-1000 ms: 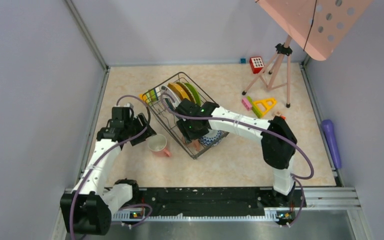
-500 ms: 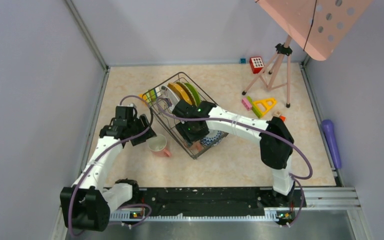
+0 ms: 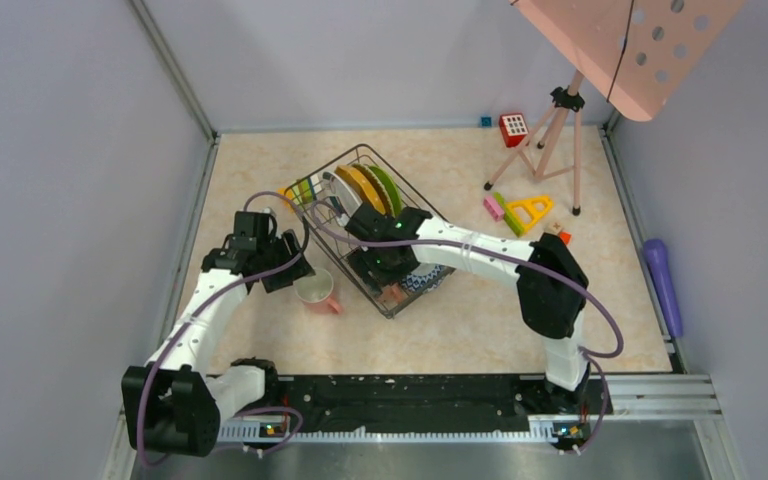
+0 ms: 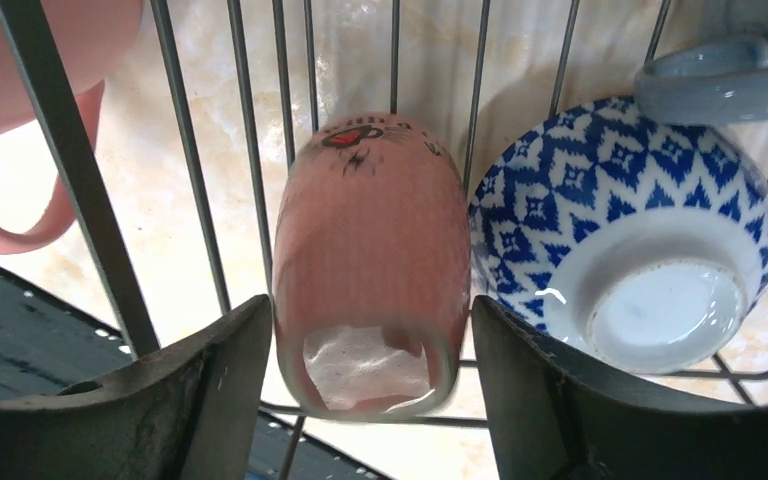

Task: Load the mixed dishes into the dish rack

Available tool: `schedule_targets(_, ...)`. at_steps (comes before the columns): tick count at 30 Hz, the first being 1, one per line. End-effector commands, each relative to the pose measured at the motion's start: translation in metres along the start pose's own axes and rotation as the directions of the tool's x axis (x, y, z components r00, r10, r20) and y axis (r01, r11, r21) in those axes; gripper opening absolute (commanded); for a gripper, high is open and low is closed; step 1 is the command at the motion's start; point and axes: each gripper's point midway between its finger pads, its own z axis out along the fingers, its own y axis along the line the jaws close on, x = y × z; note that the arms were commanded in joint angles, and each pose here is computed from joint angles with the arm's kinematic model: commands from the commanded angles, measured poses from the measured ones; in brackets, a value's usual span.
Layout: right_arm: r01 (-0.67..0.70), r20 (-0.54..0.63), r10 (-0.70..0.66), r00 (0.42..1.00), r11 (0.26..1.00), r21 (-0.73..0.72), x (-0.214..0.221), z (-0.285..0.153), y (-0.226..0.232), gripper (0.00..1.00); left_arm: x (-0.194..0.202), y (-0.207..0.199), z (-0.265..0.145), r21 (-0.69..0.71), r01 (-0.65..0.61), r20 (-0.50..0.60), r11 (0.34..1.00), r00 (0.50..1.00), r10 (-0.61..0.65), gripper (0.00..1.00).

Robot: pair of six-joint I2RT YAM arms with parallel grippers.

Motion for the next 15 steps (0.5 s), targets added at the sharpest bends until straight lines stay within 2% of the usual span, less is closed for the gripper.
schedule_targets(1, 0.103, 0.032, -0.102, 0.994, 0.994, -0.027, 0.002, -0.005, 0.005, 0.75, -0.012, -0.007, -0.005, 0.017, -0.021, 0.039, 1.0, 0.999, 0.021, 0.63)
schedule_targets(3, 0.154, 0.05, -0.152, 0.987, 0.987, -0.04, 0.002, -0.005, 0.005, 0.77, -0.012, -0.007, -0.005, 0.019, -0.022, 0.039, 1.0, 0.999, 0.021, 0.63)
schedule_targets(10, 0.268, 0.145, -0.258, 0.955, 0.962, -0.053, -0.009, -0.016, 0.005, 0.67, -0.011, -0.007, -0.004, 0.017, -0.022, 0.033, 1.0, 0.999, 0.022, 0.62)
schedule_targets(11, 0.273, 0.155, -0.263, 0.952, 0.961, -0.05, -0.011, -0.017, 0.004, 0.71, -0.011, -0.007, -0.004, 0.016, -0.023, 0.034, 1.0, 0.999, 0.022, 0.62)
schedule_targets(14, 0.277, 0.168, -0.266, 0.949, 0.96, -0.044, -0.013, -0.02, 0.004, 0.94, -0.011, -0.006, -0.005, 0.015, -0.024, 0.033, 1.0, 0.999, 0.023, 0.62)
schedule_targets(15, 0.272, 0.17, -0.261, 0.95, 0.961, -0.041, -0.014, -0.021, 0.003, 0.98, -0.01, -0.006, -0.004, 0.014, -0.024, 0.031, 1.0, 0.999, 0.023, 0.62)
